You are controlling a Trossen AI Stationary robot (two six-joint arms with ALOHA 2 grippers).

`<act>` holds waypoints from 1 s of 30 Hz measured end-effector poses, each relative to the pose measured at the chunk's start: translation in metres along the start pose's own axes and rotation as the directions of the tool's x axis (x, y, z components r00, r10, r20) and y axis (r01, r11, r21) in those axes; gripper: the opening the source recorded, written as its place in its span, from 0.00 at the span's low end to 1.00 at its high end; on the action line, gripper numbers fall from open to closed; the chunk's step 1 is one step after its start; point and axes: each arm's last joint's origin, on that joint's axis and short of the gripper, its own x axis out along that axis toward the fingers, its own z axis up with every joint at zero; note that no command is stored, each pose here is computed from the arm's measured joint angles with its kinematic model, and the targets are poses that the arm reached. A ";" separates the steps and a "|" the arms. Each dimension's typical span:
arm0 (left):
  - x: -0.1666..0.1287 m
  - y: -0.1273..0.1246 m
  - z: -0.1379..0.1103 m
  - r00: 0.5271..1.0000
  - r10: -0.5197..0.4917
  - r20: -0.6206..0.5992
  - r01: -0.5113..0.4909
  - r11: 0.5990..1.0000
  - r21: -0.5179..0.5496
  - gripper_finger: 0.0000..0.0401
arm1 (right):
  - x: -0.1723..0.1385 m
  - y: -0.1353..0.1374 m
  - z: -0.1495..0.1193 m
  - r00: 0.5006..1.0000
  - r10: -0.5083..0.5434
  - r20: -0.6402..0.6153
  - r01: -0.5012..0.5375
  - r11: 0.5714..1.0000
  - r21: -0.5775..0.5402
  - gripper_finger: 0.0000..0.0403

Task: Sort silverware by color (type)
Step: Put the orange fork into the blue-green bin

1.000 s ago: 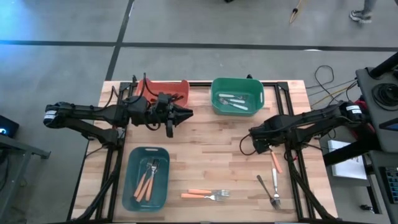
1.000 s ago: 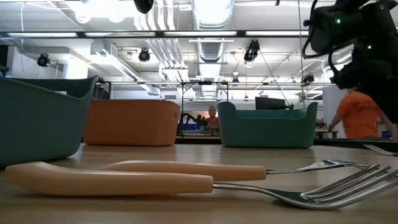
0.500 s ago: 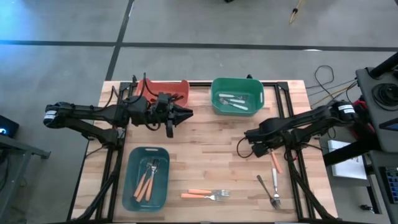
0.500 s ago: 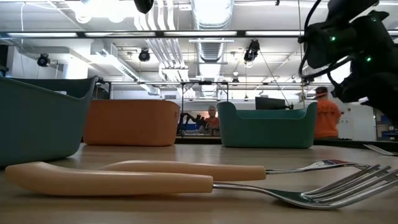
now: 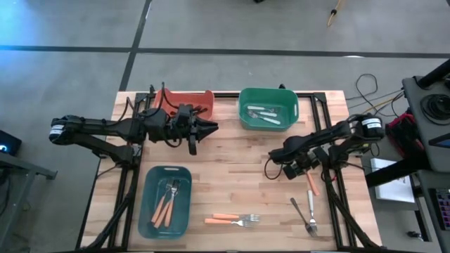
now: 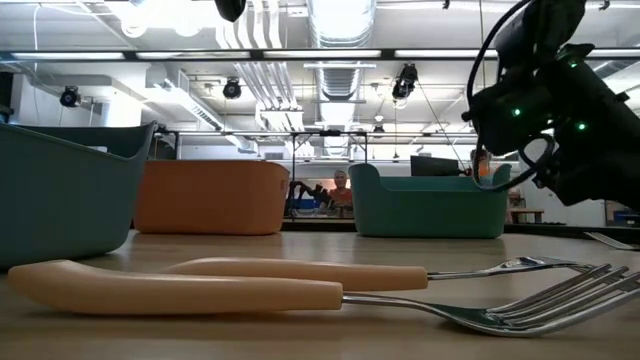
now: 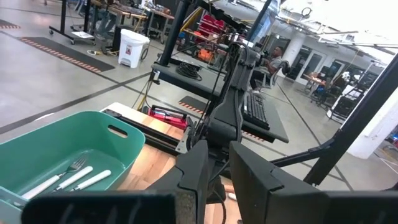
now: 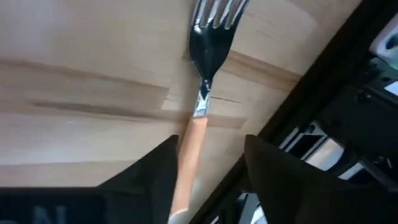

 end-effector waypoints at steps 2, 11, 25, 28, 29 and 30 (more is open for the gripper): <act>0.000 0.000 0.000 1.000 0.000 0.000 0.000 1.000 0.004 0.12 | 0.003 0.000 0.002 0.999 -0.046 -0.002 0.046 0.999 0.024 0.35; 0.000 0.000 0.000 1.000 0.001 0.000 -0.001 1.000 0.024 0.12 | 0.014 0.013 0.013 0.996 -0.074 0.049 0.069 0.993 0.100 0.04; 0.000 0.000 0.000 1.000 0.001 -0.001 -0.001 1.000 0.026 0.12 | -0.046 0.041 0.013 0.961 0.145 0.234 -0.152 0.988 0.013 0.02; 0.000 0.000 0.000 1.000 0.001 -0.001 -0.001 1.000 0.026 0.12 | -0.057 0.044 0.013 0.950 0.178 0.257 -0.176 0.984 -0.030 0.02; 0.000 0.000 0.000 1.000 0.001 -0.001 -0.001 1.000 0.026 0.12 | -0.058 0.044 0.014 0.949 0.183 0.257 -0.181 0.983 -0.031 0.02; 0.000 0.000 0.000 1.000 0.001 -0.001 -0.001 1.000 0.026 0.12 | -0.059 0.044 0.015 0.948 0.188 0.256 -0.186 0.982 -0.035 0.02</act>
